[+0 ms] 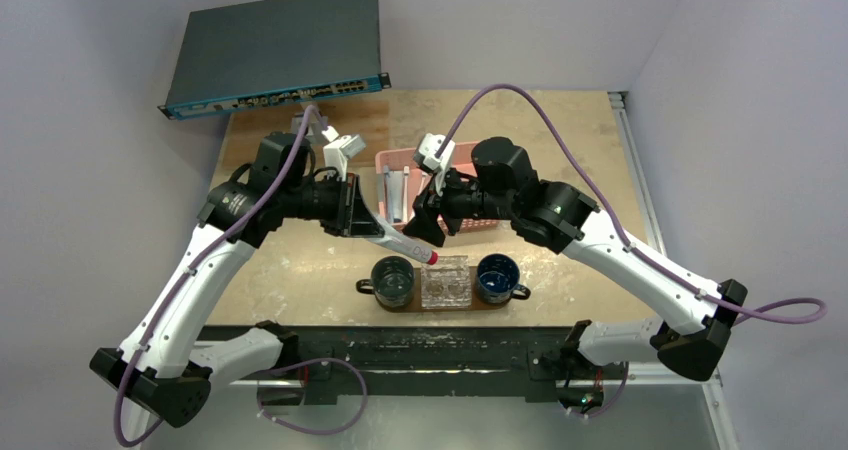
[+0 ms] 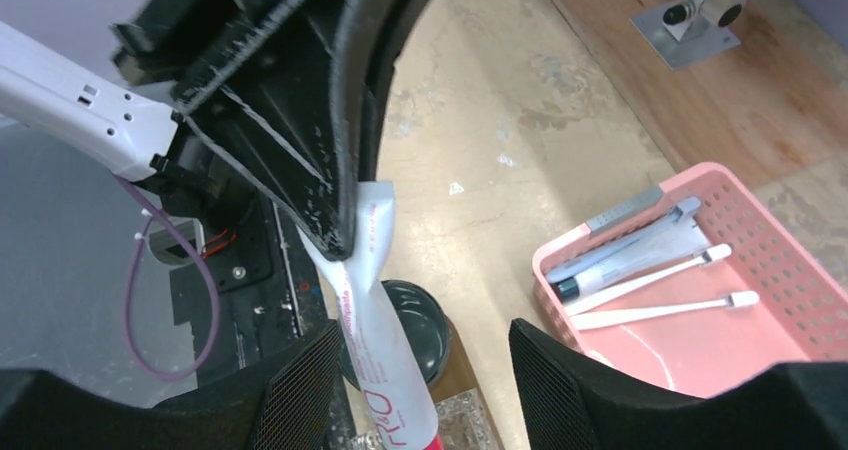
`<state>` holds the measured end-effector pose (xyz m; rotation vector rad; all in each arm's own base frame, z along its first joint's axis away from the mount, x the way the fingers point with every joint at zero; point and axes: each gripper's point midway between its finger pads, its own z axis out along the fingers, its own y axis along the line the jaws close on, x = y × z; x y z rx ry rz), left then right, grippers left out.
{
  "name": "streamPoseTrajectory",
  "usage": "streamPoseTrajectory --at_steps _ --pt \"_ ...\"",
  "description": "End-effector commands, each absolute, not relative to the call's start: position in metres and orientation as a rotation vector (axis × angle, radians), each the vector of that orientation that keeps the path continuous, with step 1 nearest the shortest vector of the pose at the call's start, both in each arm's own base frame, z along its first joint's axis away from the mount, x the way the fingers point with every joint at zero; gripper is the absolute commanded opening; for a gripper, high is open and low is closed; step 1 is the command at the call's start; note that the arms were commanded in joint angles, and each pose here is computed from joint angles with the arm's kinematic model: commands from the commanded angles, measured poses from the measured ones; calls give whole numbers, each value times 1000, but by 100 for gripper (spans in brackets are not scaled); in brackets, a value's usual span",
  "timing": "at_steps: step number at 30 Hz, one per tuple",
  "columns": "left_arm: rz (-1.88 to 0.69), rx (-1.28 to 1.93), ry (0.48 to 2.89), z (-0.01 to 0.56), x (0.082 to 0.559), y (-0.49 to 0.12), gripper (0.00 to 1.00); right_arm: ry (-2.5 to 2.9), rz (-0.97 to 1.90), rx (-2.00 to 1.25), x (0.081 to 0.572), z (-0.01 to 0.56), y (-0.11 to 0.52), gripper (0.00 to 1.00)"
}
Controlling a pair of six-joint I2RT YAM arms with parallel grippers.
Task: Prepare toiletry sets of a toothbrush and toothpaste on the tray
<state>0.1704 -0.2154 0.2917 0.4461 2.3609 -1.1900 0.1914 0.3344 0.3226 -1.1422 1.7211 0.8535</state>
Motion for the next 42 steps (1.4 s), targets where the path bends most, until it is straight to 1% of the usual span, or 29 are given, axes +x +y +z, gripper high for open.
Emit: streamPoseTrajectory --at_steps 1,4,9,14,17,23,31,33,34,39,42 --pt "-1123 553 2283 309 162 -210 0 1718 907 -1128 178 322 330 66" --pt "-1163 645 2242 315 150 -212 0 1670 1011 -1196 156 323 330 70" --pt "-1263 812 2104 333 124 -215 0 1564 1199 -1335 119 328 332 73" --pt "-1331 928 1969 348 100 -215 0 1499 1333 -1395 100 331 336 75" --pt "-1381 977 1905 355 87 -216 0 1488 1379 -1421 97 330 342 76" --pt "-1422 1028 1851 357 77 -217 0 1455 1528 -1442 86 339 354 74" --pt "-1381 1020 1890 349 85 -220 0 1465 1566 -1475 77 339 368 70" --pt "-1379 1023 1892 348 86 -221 0 1467 1571 -1474 76 338 370 66" --pt "-1379 1025 1894 348 86 -221 0 1467 1576 -1474 75 338 370 61" --pt "-1368 1036 1906 343 87 -223 0 1460 1600 -1475 72 339 373 35" --pt "-1363 1038 1913 340 87 -223 0 1466 1598 -1471 72 338 375 22"
